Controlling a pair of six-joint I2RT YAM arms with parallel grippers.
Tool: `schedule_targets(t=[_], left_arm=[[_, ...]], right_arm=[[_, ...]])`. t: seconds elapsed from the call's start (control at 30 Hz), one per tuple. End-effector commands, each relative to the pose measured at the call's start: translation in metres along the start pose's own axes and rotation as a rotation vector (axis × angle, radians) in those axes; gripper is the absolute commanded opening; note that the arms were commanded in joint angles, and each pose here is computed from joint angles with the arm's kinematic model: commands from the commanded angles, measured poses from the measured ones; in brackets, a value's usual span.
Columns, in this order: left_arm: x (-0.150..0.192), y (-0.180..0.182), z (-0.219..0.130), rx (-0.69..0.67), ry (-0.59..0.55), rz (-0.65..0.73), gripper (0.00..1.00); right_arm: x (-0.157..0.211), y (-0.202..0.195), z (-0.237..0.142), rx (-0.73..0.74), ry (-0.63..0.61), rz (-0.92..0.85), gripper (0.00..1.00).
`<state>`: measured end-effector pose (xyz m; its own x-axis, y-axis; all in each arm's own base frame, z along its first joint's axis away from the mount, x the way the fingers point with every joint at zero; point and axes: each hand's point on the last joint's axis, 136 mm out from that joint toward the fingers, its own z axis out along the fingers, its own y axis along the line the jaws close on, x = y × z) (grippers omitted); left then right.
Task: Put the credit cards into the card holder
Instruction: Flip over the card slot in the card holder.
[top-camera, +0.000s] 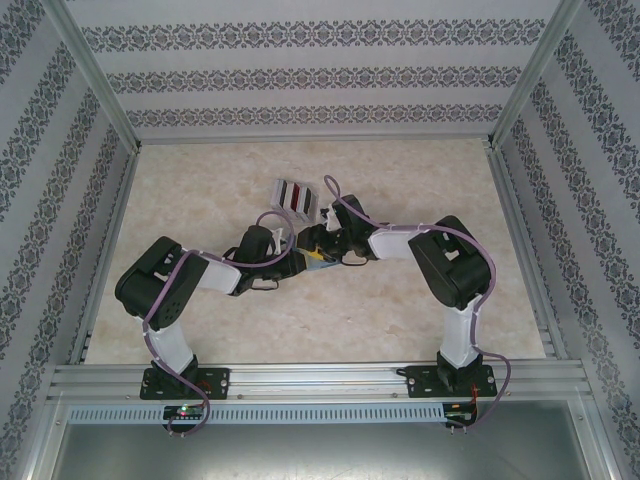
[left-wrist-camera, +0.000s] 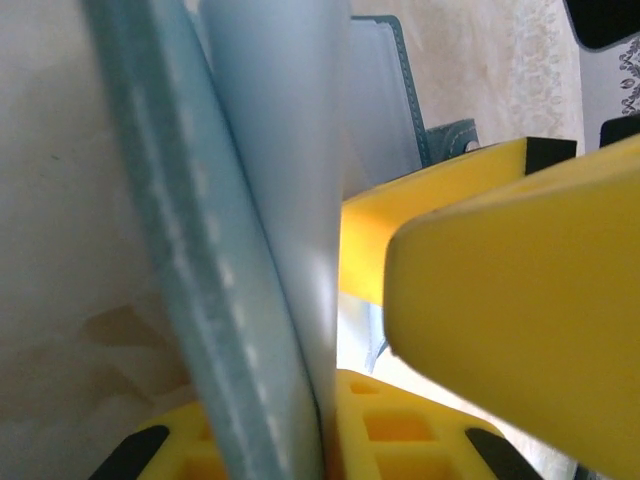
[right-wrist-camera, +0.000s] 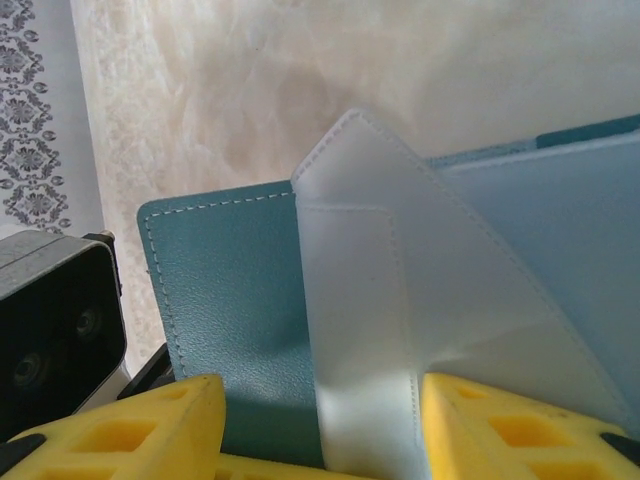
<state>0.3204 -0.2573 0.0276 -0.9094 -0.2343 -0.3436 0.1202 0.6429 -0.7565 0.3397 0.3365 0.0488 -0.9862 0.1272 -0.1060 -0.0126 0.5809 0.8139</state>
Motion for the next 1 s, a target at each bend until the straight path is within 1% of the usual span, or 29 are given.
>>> schedule_targets(t=[0.0,0.1,0.2,0.43,0.47,0.5,0.57,0.63,0.77,0.87,0.97], left_arm=[[0.018,0.012,0.005,-0.039,0.082,0.005,0.17],[0.017,0.012,0.001,-0.047,0.077,0.018,0.2],[0.018,0.019,-0.002,-0.09,0.084,0.038,0.22],[0.019,0.018,-0.002,-0.082,0.093,0.064,0.21],[0.019,0.019,-0.002,-0.084,0.093,0.068,0.22],[0.019,0.019,-0.003,-0.083,0.092,0.071,0.25],[0.018,0.017,-0.005,-0.08,0.088,0.08,0.39],[0.018,0.016,-0.007,-0.076,0.086,0.09,0.44],[0.017,0.016,-0.011,-0.093,0.082,0.118,0.51],[0.014,0.017,-0.014,-0.1,0.073,0.122,0.55],[0.011,0.019,-0.018,-0.103,0.054,0.114,0.56]], right_arm=[[-0.004,0.009,0.003,-0.043,0.017,-0.052,0.54],[-0.004,0.011,0.001,-0.05,0.018,-0.059,0.54],[-0.003,0.009,0.001,-0.045,0.02,-0.06,0.55],[-0.004,0.003,0.0,-0.047,0.031,-0.058,0.58],[-0.004,0.003,-0.001,-0.048,0.029,-0.059,0.58],[-0.004,0.003,-0.002,-0.049,0.032,-0.06,0.58],[-0.004,0.004,-0.003,-0.057,0.038,-0.06,0.58],[-0.002,0.005,-0.003,-0.066,0.048,-0.057,0.58],[-0.001,0.008,-0.002,-0.084,0.064,-0.055,0.58],[-0.001,0.014,-0.002,-0.107,0.074,-0.057,0.58],[-0.001,0.019,-0.004,-0.124,0.077,-0.061,0.58]])
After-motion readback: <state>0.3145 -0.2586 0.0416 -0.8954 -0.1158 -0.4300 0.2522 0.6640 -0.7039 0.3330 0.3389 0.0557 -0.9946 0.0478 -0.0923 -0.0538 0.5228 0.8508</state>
